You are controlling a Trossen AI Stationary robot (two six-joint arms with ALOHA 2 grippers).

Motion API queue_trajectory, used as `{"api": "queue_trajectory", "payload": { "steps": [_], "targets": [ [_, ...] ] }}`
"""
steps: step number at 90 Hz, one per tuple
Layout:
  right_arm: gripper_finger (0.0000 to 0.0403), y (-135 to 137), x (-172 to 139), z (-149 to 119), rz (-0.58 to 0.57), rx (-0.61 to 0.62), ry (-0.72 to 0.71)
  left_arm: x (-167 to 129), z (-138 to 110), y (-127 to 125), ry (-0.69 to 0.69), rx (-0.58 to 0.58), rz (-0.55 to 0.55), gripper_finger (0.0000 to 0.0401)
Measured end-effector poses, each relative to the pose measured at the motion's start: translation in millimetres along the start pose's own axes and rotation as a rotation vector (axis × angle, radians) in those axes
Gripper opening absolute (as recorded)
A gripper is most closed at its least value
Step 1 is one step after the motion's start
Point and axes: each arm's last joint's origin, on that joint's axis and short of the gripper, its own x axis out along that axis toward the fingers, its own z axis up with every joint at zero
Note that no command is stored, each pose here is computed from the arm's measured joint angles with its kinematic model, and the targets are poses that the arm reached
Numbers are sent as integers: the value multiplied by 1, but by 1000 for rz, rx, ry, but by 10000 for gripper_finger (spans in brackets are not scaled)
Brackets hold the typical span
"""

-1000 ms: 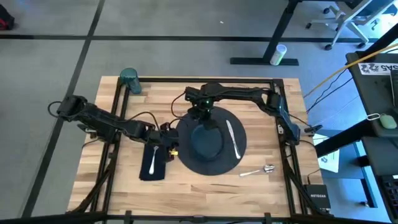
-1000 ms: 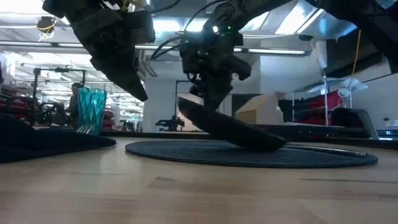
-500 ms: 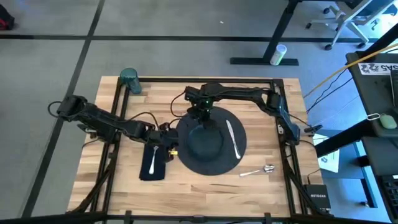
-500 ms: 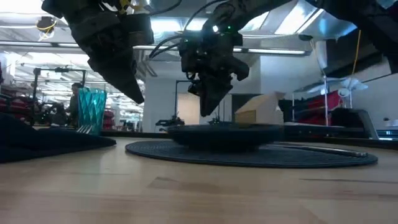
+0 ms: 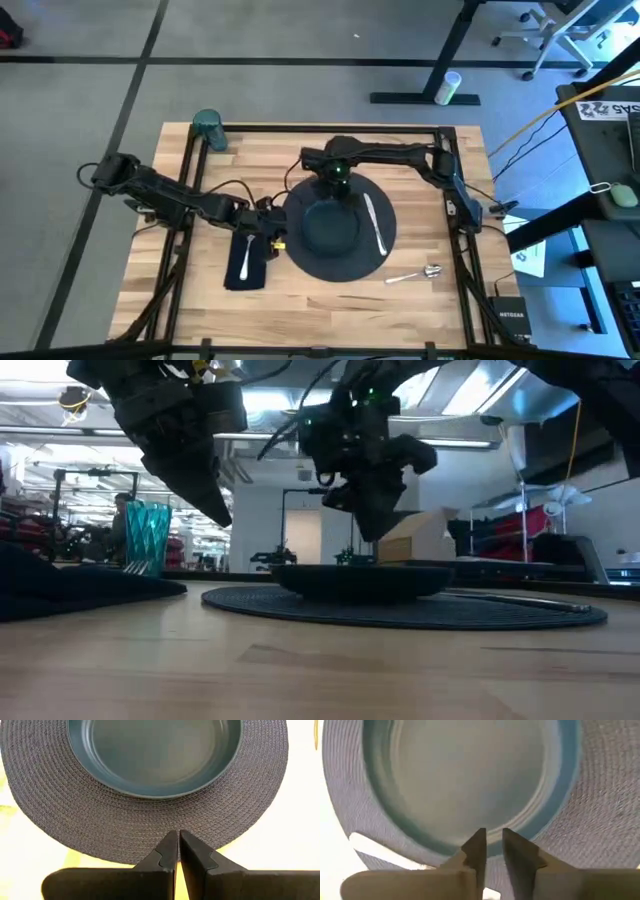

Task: Set table place
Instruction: Put the silver spoon to the right of the silver table knife on the black tablemat

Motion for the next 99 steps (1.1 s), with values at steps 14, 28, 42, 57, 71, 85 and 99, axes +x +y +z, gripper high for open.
{"api": "queue_trajectory", "payload": {
  "steps": [14, 28, 42, 57, 71, 85, 99],
  "targets": [
    [6, 17, -14, 5, -35, -62, 15, 0, -2, 1, 11, 4, 4, 1],
    [1, 27, -28, 5, -64, -88, -1, 3, -7, 2, 23, -1, 8, 1],
    [0, 34, -42, 4, -92, -100, -37, 3, -8, 2, 19, -10, 6, 1],
    [0, 35, -49, 4, -126, -119, -70, -2, -5, 2, -12, -11, -7, 1],
    [0, 40, -43, -3, -141, -110, -95, -11, -1, 3, -47, -16, -20, 1],
    [0, 56, -25, -27, -171, -46, -135, -21, 2, 4, -86, -13, -34, 1],
    [0, 82, -17, -57, -248, 65, -251, -26, 4, 6, -113, -11, -37, 1]
  ]
}}
